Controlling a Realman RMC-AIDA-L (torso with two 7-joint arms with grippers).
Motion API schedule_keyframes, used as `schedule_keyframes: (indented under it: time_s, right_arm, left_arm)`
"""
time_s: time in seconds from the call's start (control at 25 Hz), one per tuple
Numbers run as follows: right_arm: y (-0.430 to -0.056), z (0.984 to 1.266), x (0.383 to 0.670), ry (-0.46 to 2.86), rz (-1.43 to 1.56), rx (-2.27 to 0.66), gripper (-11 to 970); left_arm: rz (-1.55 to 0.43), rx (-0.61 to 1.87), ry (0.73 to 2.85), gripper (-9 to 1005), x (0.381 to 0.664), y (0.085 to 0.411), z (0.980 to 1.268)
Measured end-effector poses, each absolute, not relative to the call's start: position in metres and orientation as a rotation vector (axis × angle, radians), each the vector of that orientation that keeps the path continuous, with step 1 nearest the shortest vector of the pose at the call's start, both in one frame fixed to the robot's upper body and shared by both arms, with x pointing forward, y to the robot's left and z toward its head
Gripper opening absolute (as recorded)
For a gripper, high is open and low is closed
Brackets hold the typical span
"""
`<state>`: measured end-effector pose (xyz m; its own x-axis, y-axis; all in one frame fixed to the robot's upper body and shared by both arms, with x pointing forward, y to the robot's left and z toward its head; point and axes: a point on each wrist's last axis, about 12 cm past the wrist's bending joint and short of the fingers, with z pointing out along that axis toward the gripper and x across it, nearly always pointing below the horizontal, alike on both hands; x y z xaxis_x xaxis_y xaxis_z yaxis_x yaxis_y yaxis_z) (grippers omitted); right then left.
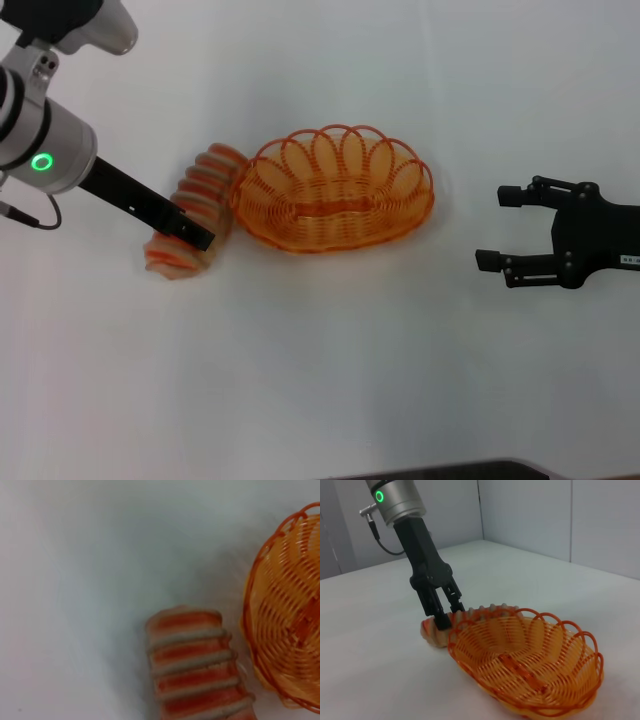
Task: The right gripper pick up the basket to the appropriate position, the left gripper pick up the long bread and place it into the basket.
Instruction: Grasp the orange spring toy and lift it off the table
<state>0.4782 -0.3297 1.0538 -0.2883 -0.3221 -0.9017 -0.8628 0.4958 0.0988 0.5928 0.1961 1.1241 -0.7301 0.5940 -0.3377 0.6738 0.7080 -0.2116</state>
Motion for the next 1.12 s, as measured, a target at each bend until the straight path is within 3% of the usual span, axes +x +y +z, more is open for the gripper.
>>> schedule_keyframes:
  time_s: [0.52, 0.72, 1.12]
  right_arm:
    - [-0.33, 1.054, 0.479, 1.846, 0.761, -0.979, 930]
    - [-0.329, 1.055, 0.48, 1.841, 0.761, -0.984, 929]
    - [-0.328, 1.056, 0.483, 1.837, 0.764, -0.983, 929]
  left_arm:
    - [-0.424, 1.003, 2.66, 762, 0.593, 0.195, 1.118]
    - [-0.414, 1.0, 2.656, 609, 0.594, 0.197, 1.117]
    - [-0.398, 0.943, 2.604, 536, 0.595, 0.211, 1.128]
